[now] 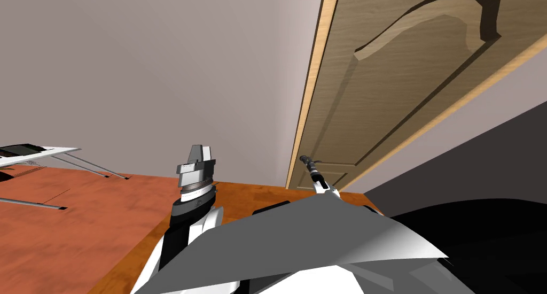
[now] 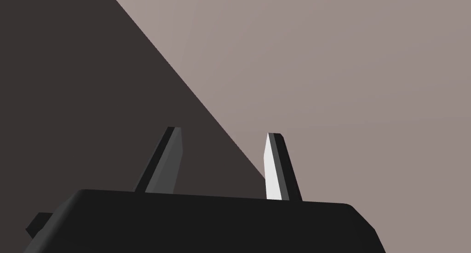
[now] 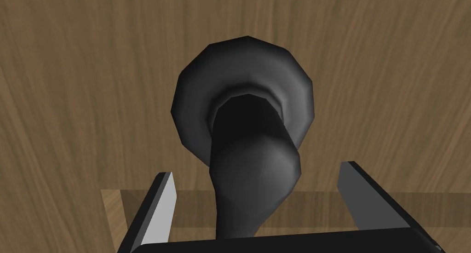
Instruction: Pull the door open
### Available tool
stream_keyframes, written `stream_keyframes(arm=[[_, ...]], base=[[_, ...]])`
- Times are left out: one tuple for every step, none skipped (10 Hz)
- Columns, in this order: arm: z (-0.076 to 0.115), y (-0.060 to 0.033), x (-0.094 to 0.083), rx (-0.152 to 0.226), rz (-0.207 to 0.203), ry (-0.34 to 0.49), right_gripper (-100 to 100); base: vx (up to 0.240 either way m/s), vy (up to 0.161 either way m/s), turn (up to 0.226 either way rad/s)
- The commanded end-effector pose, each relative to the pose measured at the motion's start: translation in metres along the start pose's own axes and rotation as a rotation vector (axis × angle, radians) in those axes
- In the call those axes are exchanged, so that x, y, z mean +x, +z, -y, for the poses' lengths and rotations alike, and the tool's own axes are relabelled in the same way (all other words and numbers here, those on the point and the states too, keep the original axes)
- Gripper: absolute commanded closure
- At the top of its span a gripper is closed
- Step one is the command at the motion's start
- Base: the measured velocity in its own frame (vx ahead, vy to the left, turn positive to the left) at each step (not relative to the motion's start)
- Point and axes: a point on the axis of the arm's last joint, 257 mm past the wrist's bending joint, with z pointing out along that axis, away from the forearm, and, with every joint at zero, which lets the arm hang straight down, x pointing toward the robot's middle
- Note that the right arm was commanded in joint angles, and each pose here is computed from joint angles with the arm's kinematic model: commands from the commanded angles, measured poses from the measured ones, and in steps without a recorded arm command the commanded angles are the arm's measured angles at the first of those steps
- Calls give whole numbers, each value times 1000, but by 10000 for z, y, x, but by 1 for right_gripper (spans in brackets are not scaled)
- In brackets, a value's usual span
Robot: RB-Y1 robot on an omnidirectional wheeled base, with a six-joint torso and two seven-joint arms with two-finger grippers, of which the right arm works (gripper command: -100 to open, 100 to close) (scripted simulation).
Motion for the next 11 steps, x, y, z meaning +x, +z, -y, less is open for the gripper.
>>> stream_keyframes(arm=[[0,0,0,0,0,0,-100],[0,0,0,0,0,0,100],[0,0,0,0,0,0,100],[0,0,0,0,0,0,100],[0,0,0,0,0,0,100],[0,0,0,0,0,0,100],[0,0,0,0,0,0,100],[6,-16,10,2,-15,0,100],[4,-18,17,1,-20,0,100],[-1,-25,33,0,-31,0,100],[-5,-33,52,-1,-43,-1,100]], base=[[17,-36,46],[-1,5,-41],[-7,14,-21],[-2,5,-1],[0,0,0],[0,0,0],[0,0,0],[-121,-26,78],[-186,-45,90],[-172,-49,79],[-200,-34,102]])
